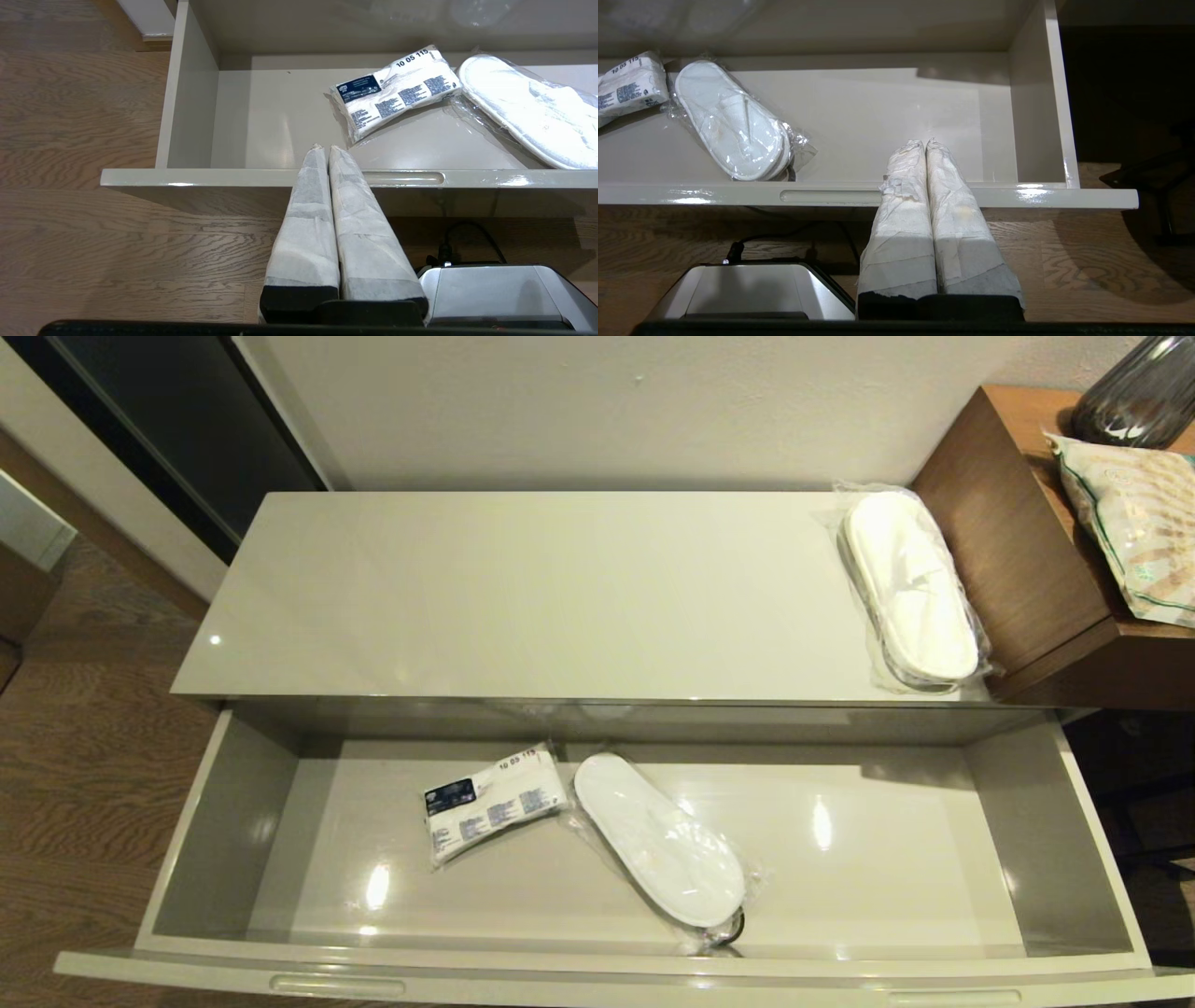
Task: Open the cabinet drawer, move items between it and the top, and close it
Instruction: Pick up the disposable slippers on the table
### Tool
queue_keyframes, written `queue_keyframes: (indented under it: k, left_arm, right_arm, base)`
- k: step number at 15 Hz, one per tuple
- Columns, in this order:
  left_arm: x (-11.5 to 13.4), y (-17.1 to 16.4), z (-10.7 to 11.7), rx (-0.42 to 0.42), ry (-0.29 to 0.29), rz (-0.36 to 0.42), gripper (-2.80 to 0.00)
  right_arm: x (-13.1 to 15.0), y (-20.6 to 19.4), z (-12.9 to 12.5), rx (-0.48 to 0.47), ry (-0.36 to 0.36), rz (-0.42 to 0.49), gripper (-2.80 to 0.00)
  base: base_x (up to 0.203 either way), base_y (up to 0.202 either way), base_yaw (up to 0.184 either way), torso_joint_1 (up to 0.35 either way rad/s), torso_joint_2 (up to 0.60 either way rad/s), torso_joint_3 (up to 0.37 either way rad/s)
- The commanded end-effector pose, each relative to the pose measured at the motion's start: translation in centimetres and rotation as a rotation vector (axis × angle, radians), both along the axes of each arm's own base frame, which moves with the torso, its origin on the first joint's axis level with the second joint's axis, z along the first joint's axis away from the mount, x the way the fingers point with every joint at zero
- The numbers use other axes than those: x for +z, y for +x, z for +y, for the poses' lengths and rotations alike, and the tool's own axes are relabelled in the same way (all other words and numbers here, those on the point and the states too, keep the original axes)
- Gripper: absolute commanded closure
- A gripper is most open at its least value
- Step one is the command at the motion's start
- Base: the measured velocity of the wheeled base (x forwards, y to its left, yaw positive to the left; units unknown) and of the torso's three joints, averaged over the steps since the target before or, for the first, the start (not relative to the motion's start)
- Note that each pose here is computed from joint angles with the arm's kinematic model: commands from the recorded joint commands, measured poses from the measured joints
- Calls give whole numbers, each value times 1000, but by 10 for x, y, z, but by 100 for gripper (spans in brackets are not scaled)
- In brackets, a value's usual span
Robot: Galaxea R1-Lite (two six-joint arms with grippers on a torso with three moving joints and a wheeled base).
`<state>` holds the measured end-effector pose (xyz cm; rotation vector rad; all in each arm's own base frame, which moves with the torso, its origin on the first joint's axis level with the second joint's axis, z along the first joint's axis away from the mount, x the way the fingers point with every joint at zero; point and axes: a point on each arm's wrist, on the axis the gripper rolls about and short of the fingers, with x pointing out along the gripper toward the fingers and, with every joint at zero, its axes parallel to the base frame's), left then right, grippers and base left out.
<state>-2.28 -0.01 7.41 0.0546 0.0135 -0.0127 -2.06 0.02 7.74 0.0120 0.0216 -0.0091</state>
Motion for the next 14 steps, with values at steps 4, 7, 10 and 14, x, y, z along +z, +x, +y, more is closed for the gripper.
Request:
queue_keyframes:
  k: [4,7,10,14]
  left_arm:
    - [0,0,0,0,1,2,0]
    - [0,0,0,0,1,2,0]
    - [0,0,0,0,1,2,0]
    - [0,0,0,0,1,2,0]
  right_arm:
    - [55,-24,1,33,-34,-130,0]
    - [98,-63,4,143,-44,-121,0]
    - [143,-43,4,134,-20,27,0]
    - [181,41,1,80,12,332,0]
  base:
    - [0,0,0,0,0,0]
    - [0,0,0,0,0,0]
    - [0,0,0,0,0,0]
    - [0,0,0,0,0,0]
